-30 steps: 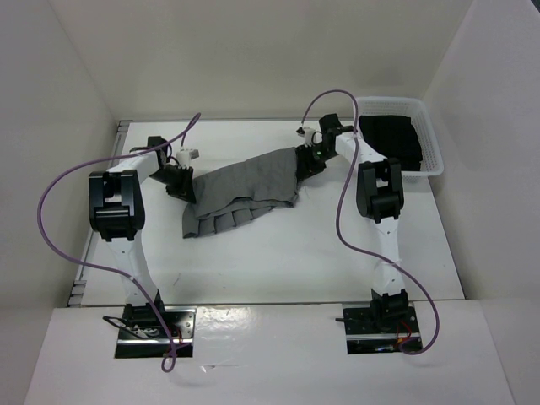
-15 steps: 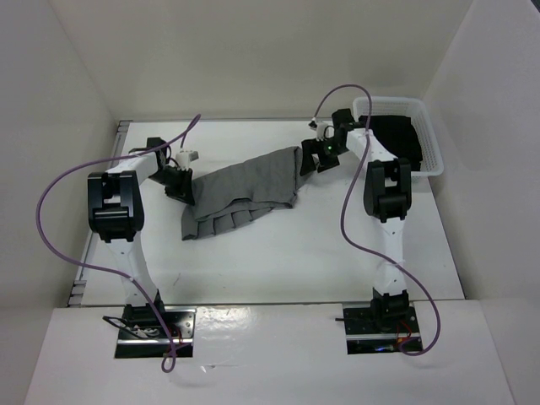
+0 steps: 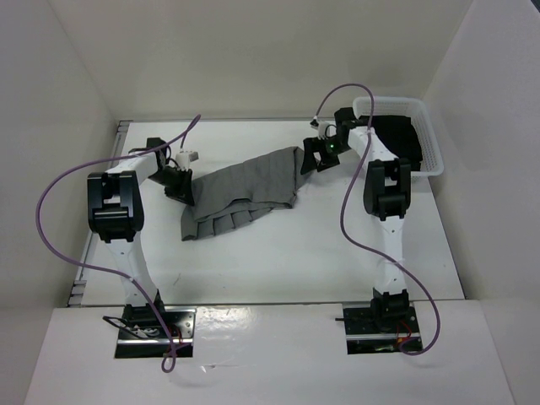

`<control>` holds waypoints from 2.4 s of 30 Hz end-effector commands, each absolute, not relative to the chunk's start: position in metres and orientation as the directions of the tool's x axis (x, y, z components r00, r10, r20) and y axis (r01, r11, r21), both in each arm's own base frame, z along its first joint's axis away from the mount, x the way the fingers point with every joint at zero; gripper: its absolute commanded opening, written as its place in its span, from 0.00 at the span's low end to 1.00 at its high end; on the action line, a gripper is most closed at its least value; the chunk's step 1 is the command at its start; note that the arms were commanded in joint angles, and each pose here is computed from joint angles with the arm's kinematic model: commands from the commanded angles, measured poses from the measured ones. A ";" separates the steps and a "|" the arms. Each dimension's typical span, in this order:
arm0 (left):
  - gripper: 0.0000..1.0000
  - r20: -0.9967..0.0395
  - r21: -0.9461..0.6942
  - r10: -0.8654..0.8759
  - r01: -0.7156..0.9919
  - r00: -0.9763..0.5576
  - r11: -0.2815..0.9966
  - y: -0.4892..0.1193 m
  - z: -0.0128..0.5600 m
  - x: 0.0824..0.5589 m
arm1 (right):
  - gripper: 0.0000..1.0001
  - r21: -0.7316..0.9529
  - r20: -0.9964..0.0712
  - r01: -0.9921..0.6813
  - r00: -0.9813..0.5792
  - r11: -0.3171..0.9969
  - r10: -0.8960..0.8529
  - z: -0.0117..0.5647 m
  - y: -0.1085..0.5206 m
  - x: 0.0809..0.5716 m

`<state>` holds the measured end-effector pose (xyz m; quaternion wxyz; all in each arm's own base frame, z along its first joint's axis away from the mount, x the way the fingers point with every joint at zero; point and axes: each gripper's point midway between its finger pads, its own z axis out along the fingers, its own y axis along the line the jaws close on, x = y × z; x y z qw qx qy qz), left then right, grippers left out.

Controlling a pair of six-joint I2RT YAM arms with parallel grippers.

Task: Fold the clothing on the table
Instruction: Fold the skirt

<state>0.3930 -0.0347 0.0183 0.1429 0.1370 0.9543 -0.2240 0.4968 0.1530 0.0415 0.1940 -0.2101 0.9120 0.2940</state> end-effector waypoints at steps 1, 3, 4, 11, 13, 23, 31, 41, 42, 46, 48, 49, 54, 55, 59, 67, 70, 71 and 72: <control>0.15 -0.300 -0.372 0.220 0.326 -0.928 0.869 -0.027 0.018 0.378 | 0.96 0.515 -0.478 -0.534 -0.828 0.671 -0.292 0.046 0.171 0.493; 0.15 -0.300 -0.372 0.220 0.326 -0.928 0.869 -0.027 0.018 0.378 | 0.96 0.522 -0.487 -0.546 -0.821 0.655 -0.296 0.051 0.178 0.495; 0.15 -0.300 -0.372 0.220 0.326 -0.928 0.869 -0.027 0.018 0.378 | 0.96 0.519 -0.504 -0.562 -0.810 0.644 -0.301 0.055 0.180 0.497; 0.15 -0.292 -0.376 0.220 0.323 -0.931 0.869 -0.027 0.018 0.375 | 0.97 0.564 -0.474 -0.579 -0.811 0.589 -0.343 0.041 0.205 0.487; 0.15 -0.292 -0.376 0.220 0.323 -0.931 0.869 -0.027 0.018 0.375 | 0.97 0.565 -0.472 -0.583 -0.809 0.583 -0.352 0.038 0.211 0.486; 0.15 -0.289 -0.369 0.221 0.321 -0.932 0.872 -0.026 0.017 0.375 | 0.93 0.577 -0.457 -0.620 -0.785 0.532 -0.418 0.026 0.245 0.472; 0.15 -0.292 -0.366 0.229 0.330 -0.929 0.870 -0.026 0.018 0.373 | 0.05 0.491 -0.443 -0.631 -0.774 0.600 -0.452 0.025 0.241 0.476; 0.15 -0.320 -0.351 0.230 0.340 -0.919 0.872 -0.022 0.028 0.376 | 0.00 0.269 -0.541 -0.620 -0.730 0.737 -0.417 0.094 0.218 0.514; 0.15 -0.327 -0.357 0.236 0.350 -0.915 0.866 -0.023 0.028 0.376 | 0.00 0.235 -0.581 -0.619 -0.707 0.749 -0.403 0.115 0.218 0.524; 0.15 -0.334 -0.374 0.232 0.354 -0.914 0.857 -0.027 0.030 0.377 | 0.00 0.156 -0.627 -0.656 -0.643 0.739 -0.439 0.153 0.248 0.519; 0.15 -0.342 -0.370 0.232 0.358 -0.910 0.857 -0.027 0.033 0.377 | 0.00 0.141 -0.657 -0.686 -0.605 0.714 -0.451 0.165 0.275 0.512; 0.15 -0.338 -0.384 0.230 0.357 -0.913 0.852 -0.029 0.034 0.375 | 0.00 0.140 -0.658 -0.699 -0.595 0.701 -0.461 0.168 0.284 0.506; 0.15 -0.362 -0.379 0.237 0.374 -0.902 0.846 -0.030 0.042 0.374 | 0.00 0.059 -0.664 -0.754 -0.519 0.654 -0.538 0.174 0.337 0.476; 0.15 -0.362 -0.379 0.237 0.374 -0.902 0.846 -0.030 0.042 0.374 | 0.00 0.047 -0.662 -0.759 -0.510 0.649 -0.549 0.174 0.344 0.472; 0.15 -0.367 -0.394 0.233 0.377 -0.901 0.838 -0.034 0.045 0.369 | 0.00 -0.026 -0.670 -0.780 -0.451 0.626 -0.589 0.176 0.377 0.455; 0.15 -0.376 -0.399 0.231 0.382 -0.897 0.833 -0.036 0.048 0.363 | 0.00 -0.060 -0.678 -0.822 -0.382 0.566 -0.628 0.178 0.428 0.413; 0.15 -0.379 -0.406 0.230 0.384 -0.897 0.829 -0.038 0.050 0.361 | 0.00 -0.042 -0.689 -0.838 -0.369 0.543 -0.624 0.182 0.436 0.406; 0.15 -0.371 -0.411 0.229 0.380 -0.900 0.829 -0.038 0.048 0.358 | 0.02 -0.032 -0.691 -0.850 -0.361 0.525 -0.627 0.182 0.442 0.399; 0.15 -0.371 -0.411 0.229 0.380 -0.900 0.829 -0.038 0.048 0.358 | 0.02 -0.028 -0.698 -0.858 -0.350 0.512 -0.624 0.186 0.448 0.394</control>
